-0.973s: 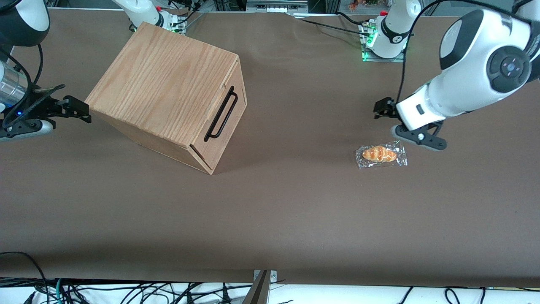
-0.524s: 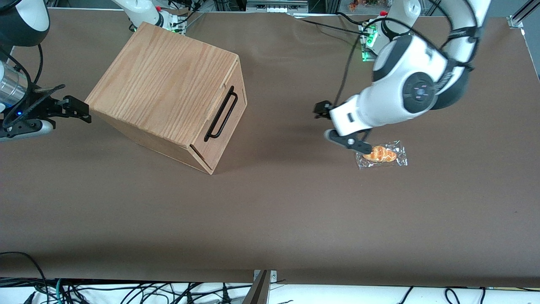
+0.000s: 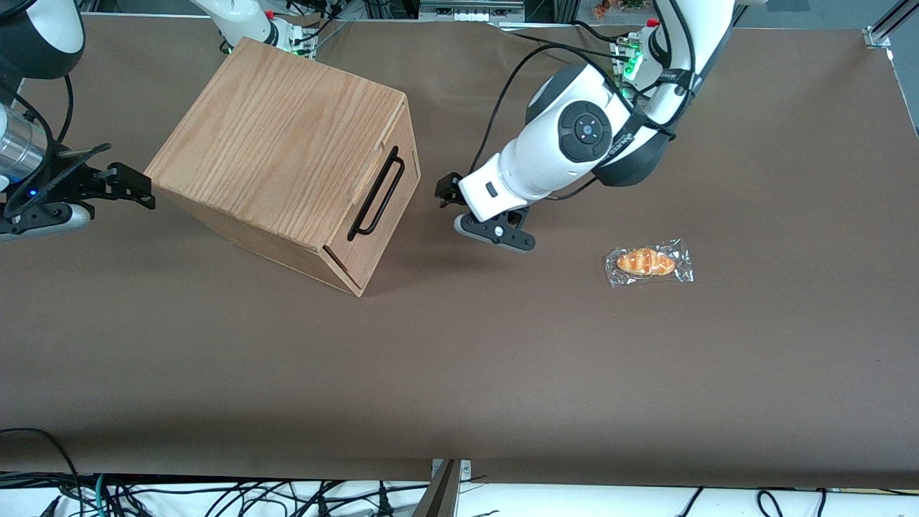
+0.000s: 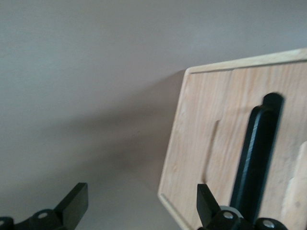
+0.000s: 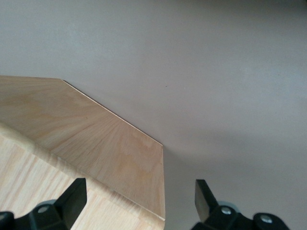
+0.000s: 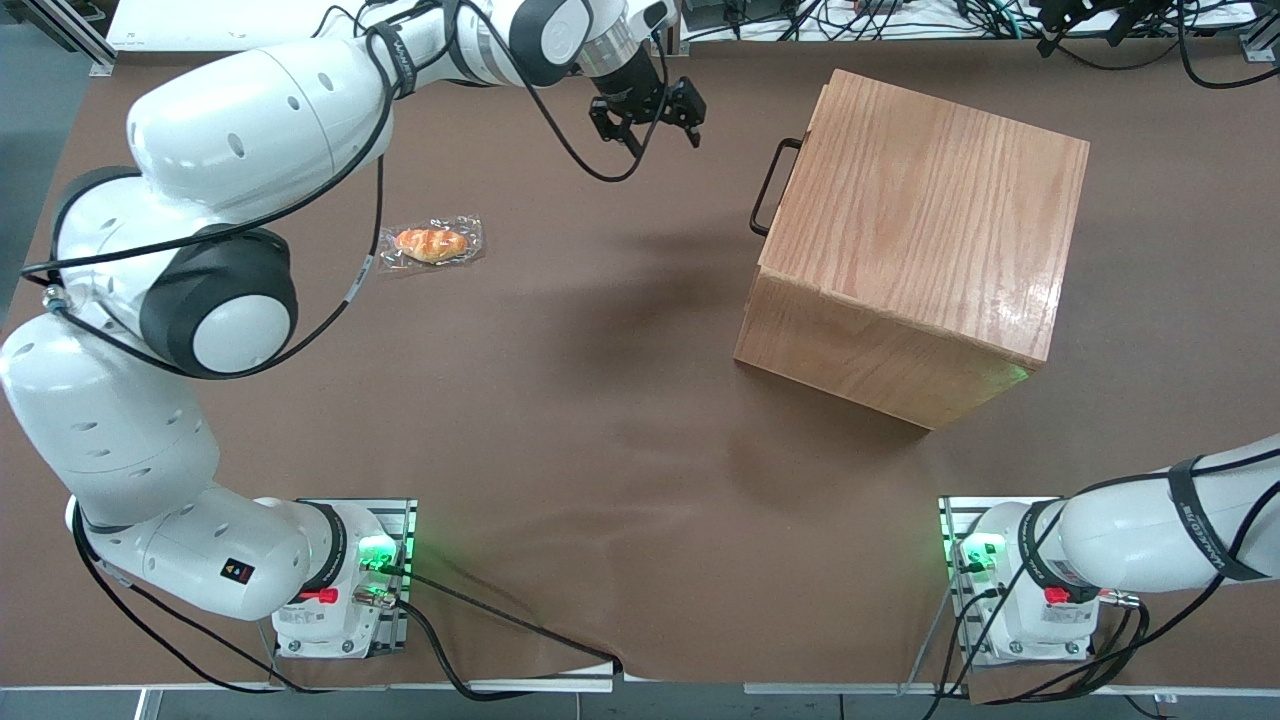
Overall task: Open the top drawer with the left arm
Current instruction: 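Move the left gripper across the table toward the black drawer handle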
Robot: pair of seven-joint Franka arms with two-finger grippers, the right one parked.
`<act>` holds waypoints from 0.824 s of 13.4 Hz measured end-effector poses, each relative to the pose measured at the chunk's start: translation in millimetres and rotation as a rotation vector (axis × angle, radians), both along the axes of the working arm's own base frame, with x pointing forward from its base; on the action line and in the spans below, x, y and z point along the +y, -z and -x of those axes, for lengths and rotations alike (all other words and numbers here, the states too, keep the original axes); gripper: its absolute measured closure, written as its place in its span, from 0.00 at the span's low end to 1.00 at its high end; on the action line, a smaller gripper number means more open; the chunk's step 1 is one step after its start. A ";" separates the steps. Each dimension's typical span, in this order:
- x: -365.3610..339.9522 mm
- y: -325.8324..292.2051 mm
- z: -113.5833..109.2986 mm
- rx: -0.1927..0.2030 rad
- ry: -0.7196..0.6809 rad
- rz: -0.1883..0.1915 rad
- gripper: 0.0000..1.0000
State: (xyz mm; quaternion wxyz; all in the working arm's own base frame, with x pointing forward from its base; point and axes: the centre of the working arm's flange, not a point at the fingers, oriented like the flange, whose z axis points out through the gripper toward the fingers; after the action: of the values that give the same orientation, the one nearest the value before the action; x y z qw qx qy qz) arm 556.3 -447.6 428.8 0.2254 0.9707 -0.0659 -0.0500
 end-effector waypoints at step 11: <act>-62.0 32.0 5.8 0.018 -0.051 0.130 0.00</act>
State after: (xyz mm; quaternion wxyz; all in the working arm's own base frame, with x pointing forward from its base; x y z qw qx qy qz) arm 550.5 -509.6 396.8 0.2898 0.9549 -0.0424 -0.0486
